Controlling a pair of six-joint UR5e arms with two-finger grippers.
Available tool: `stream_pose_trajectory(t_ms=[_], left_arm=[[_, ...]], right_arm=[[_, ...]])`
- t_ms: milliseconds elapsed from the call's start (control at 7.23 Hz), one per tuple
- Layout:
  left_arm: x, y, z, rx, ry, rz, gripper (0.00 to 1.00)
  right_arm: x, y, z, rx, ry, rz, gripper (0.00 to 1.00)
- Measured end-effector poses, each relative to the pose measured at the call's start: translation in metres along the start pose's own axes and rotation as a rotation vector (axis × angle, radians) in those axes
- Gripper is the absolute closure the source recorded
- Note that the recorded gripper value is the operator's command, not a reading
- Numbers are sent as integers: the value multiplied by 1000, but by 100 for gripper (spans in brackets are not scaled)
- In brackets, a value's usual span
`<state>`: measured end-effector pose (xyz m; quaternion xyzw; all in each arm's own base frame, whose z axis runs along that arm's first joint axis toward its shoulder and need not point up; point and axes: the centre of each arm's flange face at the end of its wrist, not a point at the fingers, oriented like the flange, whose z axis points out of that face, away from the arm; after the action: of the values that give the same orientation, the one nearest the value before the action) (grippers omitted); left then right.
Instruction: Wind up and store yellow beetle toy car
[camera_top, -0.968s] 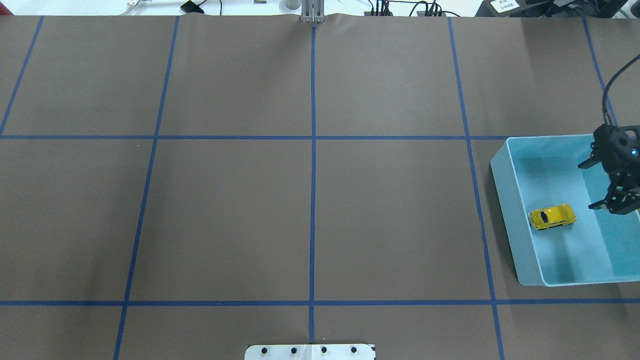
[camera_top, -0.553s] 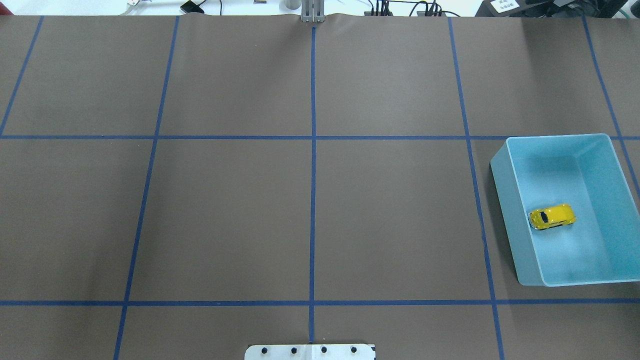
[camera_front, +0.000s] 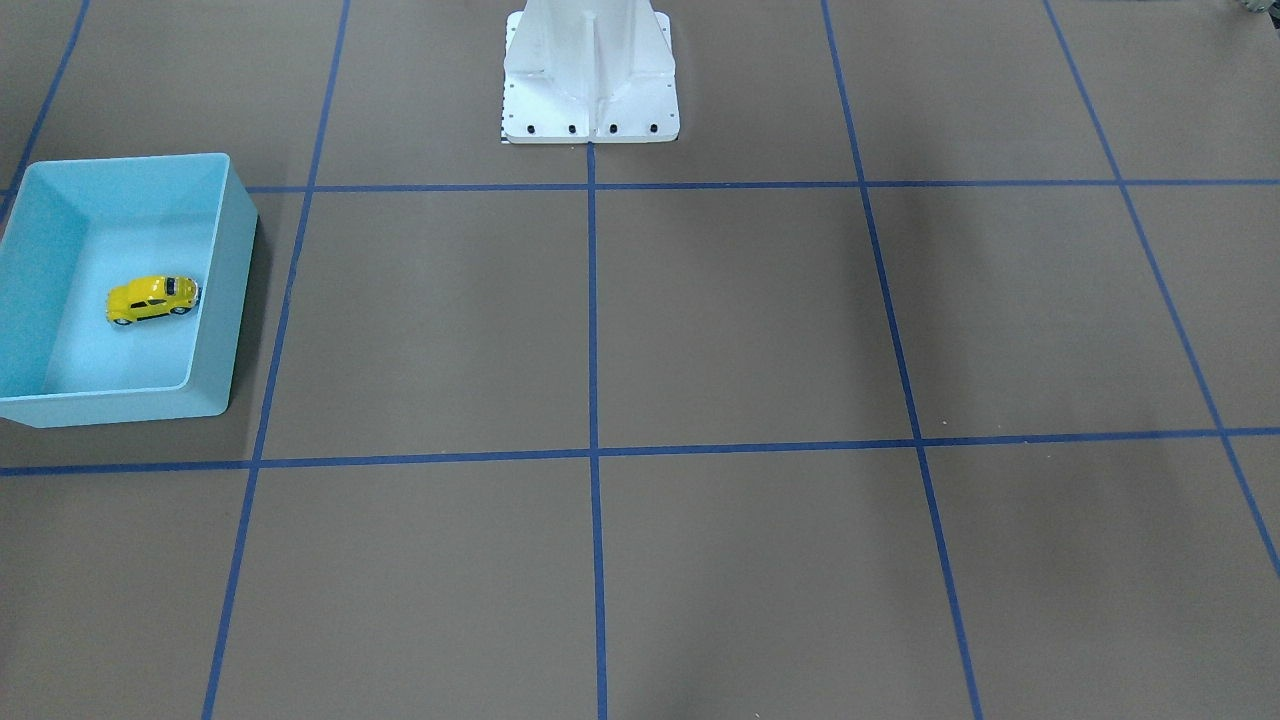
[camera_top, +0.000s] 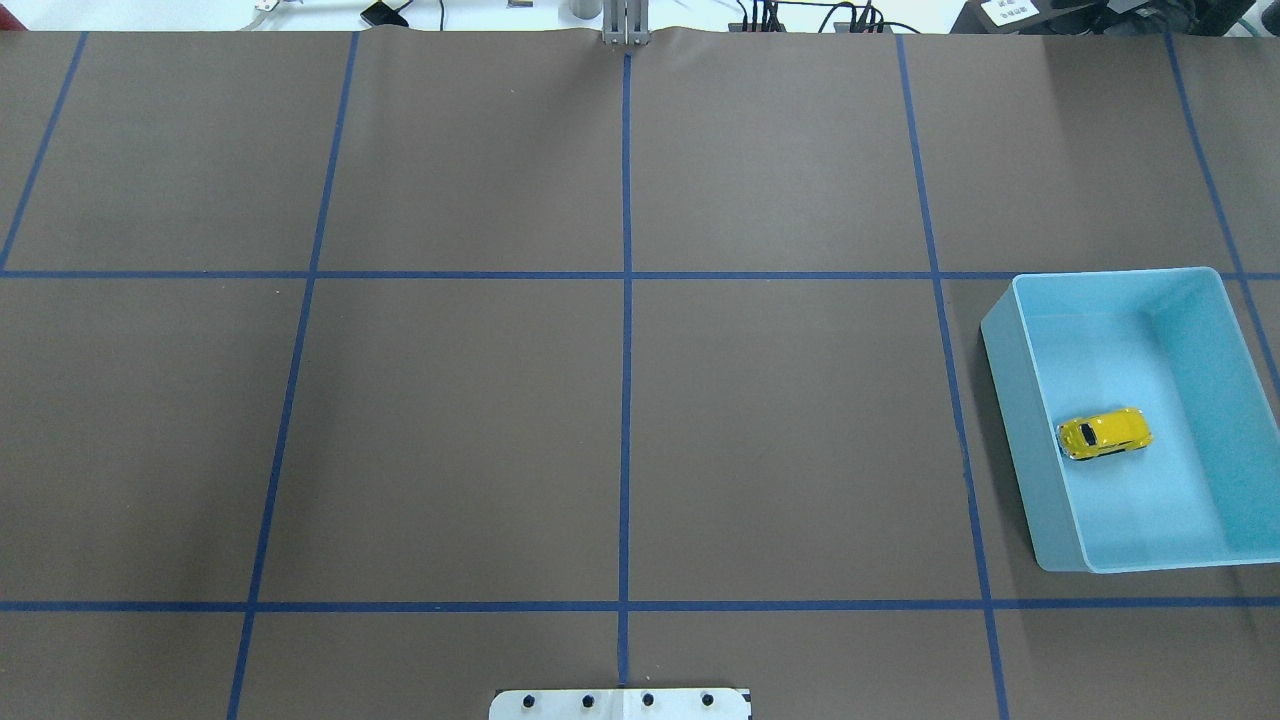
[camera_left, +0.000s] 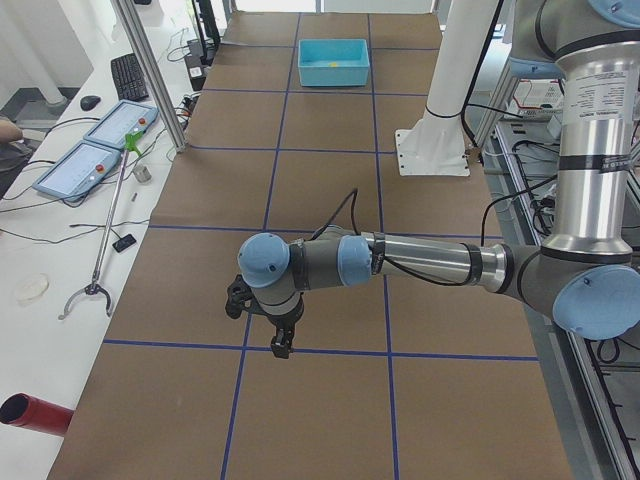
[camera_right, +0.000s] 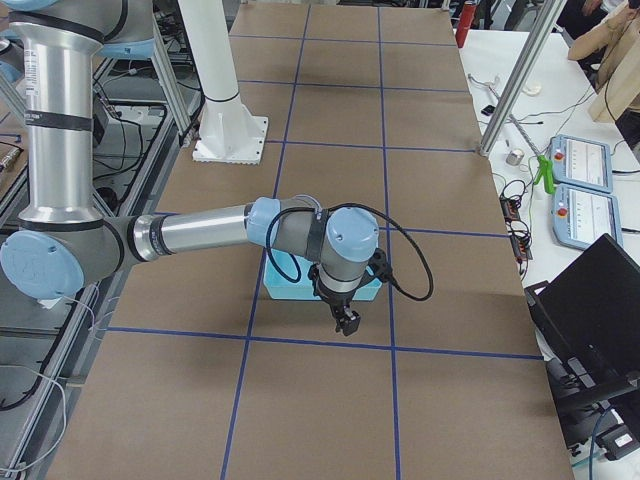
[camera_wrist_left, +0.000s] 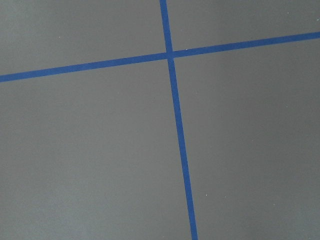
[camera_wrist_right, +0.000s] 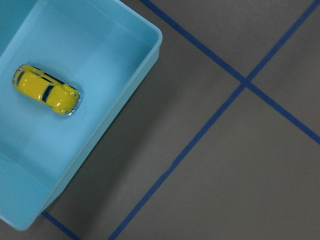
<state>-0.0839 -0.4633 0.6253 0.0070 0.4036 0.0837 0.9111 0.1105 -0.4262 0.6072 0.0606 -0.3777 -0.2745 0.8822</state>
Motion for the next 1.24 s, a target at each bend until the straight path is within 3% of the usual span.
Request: stream_pose_trajectory(t_ms=[138, 276, 415, 553, 691, 968, 1244], left_arm=[[2, -1, -2, 4, -2, 6, 0], [3, -2, -3, 7, -2, 9, 0], [4, -2, -3, 8, -3, 12, 0], [4, -2, -4, 8, -3, 12, 0], [4, -2, -4, 9, -3, 12, 0], [5, -2, -4, 9, -3, 12, 0], [4, -2, -4, 9, -2, 11, 0]], right_arm=[[8, 4, 0, -15, 4, 56, 0], [14, -1, -5, -23, 26, 166, 0], [21, -7, -8, -7, 66, 344, 0], [31, -12, -5, 44, 104, 491, 0], [38, -13, -2, 96, 129, 561, 0], [42, -11, 4, 142, 146, 580, 0], [41, -13, 9, 141, 142, 574, 0]])
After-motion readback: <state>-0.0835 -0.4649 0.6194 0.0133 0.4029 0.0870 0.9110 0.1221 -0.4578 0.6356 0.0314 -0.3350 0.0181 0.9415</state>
